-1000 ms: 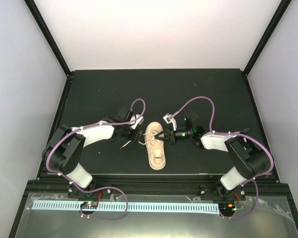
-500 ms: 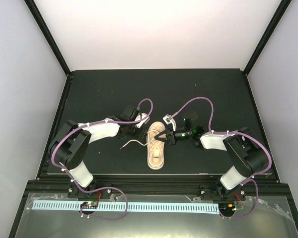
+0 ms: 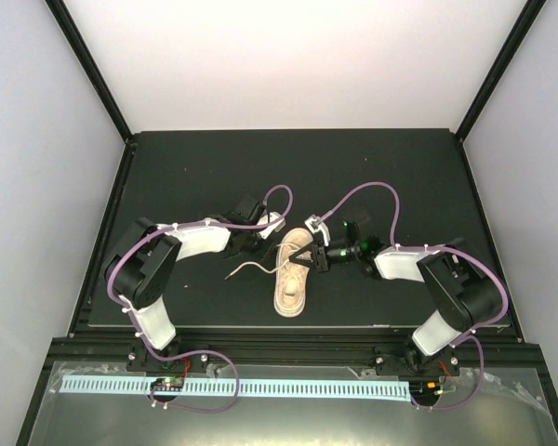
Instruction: Tie the shoes
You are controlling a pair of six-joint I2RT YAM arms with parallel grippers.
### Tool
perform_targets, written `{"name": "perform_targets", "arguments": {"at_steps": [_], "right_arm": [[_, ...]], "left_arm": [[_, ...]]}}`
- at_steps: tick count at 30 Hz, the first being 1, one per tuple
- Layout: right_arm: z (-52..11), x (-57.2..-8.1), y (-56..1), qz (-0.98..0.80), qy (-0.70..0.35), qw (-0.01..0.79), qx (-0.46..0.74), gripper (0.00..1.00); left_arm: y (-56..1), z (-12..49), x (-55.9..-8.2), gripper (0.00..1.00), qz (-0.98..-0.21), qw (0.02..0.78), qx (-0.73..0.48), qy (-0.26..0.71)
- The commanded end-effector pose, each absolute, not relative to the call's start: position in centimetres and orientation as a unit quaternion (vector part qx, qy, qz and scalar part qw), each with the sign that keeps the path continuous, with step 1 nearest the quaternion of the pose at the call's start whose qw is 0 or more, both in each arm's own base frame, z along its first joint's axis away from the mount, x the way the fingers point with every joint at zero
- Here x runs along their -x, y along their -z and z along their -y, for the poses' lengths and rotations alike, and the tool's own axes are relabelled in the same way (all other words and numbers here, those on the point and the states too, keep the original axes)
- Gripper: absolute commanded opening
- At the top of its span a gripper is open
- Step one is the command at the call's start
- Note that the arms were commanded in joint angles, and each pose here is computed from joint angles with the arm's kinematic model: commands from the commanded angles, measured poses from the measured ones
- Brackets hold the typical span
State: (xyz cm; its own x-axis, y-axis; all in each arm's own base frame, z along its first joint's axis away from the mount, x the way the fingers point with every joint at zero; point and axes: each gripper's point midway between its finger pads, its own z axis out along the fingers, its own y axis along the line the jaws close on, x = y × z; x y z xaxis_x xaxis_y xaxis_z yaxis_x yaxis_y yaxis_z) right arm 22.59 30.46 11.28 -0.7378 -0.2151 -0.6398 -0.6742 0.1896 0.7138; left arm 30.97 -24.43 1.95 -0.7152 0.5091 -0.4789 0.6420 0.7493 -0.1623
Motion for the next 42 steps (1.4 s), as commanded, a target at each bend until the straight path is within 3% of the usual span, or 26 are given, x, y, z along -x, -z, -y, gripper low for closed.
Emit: {"name": "perform_targets", "arguments": {"at_steps": [1,9,17,28,36,42], "right_arm": [[-30.9,-22.7,-12.1,-0.727,-0.571,0.216,0.316,0.02],[-30.9,-22.6,-12.1,-0.727,-0.57,0.217,0.315,0.02],[-30.7,-22.7,-12.2,-0.73,-0.567,0.221,0.311,0.02],[-30.4,-23.4,-13.2,-0.74,-0.552,0.243,0.299,0.02],[-29.8,-23.7,-14.3,-0.745,-0.538,0.273,0.285,0.01],[-29.6,-23.8,-14.1,-0.752,-0.533,0.271,0.277,0.02]], "left_arm": [[-1.7,24.7,-31.7,0.34,-0.91,0.217,-0.322,0.149],[-2.1,24.1,-31.9,0.02,-0.914,0.23,-0.305,0.136],[-6.2,23.0,-29.9,0.02,-0.913,0.271,-0.253,0.169],[-8.2,21.6,-18.9,0.01,-0.935,0.176,-0.175,0.255],[-13.3,27.4,-12.7,0.02,-0.885,0.132,-0.215,0.392],[-16.4,31.8,-10.8,0.02,-0.849,0.128,-0.226,0.459]]}}
